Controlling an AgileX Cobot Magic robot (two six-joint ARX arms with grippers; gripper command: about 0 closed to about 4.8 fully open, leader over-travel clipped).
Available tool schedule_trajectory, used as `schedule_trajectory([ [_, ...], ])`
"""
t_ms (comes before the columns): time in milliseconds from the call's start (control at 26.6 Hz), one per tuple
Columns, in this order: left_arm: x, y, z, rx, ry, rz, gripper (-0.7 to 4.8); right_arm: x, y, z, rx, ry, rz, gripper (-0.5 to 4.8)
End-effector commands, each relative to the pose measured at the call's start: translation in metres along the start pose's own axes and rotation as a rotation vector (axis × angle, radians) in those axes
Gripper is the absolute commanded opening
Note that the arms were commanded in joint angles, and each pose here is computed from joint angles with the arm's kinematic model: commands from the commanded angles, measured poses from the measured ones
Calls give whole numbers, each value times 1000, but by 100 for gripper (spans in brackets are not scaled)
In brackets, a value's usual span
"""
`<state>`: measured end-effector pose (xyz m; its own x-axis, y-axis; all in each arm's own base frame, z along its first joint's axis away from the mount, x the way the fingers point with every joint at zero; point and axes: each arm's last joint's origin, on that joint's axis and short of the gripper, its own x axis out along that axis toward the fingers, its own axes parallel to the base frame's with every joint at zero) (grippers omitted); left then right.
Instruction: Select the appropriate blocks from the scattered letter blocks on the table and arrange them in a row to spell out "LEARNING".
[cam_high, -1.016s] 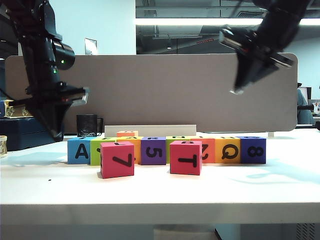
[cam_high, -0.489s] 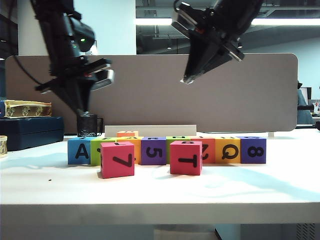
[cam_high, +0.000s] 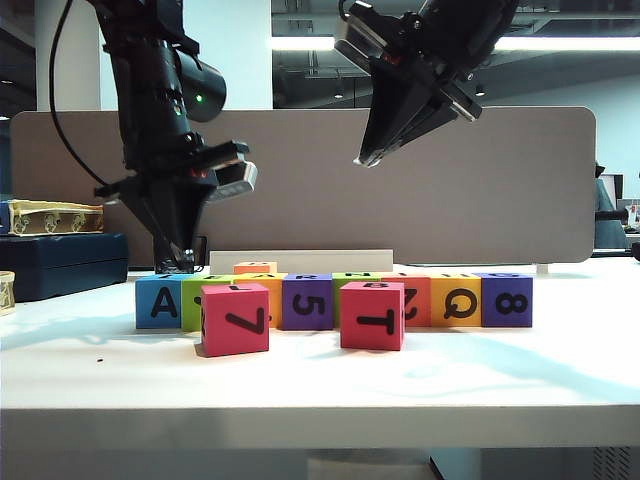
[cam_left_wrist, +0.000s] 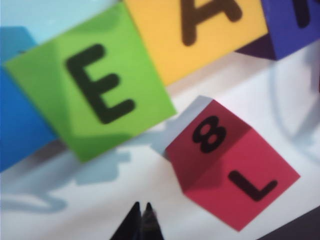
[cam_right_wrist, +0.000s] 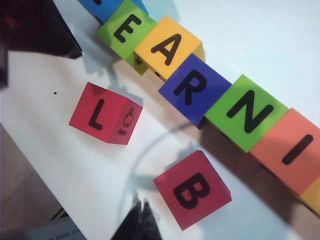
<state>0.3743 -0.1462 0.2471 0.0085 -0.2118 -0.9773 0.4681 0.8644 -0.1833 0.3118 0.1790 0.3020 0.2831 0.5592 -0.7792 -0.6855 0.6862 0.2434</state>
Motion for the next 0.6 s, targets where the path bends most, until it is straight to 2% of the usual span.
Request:
schedule_trajectory([
  [38, 10, -7, 4, 31, -19, 2, -6, -3, 1, 4, -15, -33, -2, -1],
  [264, 22, -11, 10, 46, -20, 28, -6, -3, 1, 4, -14, -33, -3, -1],
  [602, 37, -6, 15, 42, -1, 78, -6, -3, 1, 4, -15, -33, -12, -1],
])
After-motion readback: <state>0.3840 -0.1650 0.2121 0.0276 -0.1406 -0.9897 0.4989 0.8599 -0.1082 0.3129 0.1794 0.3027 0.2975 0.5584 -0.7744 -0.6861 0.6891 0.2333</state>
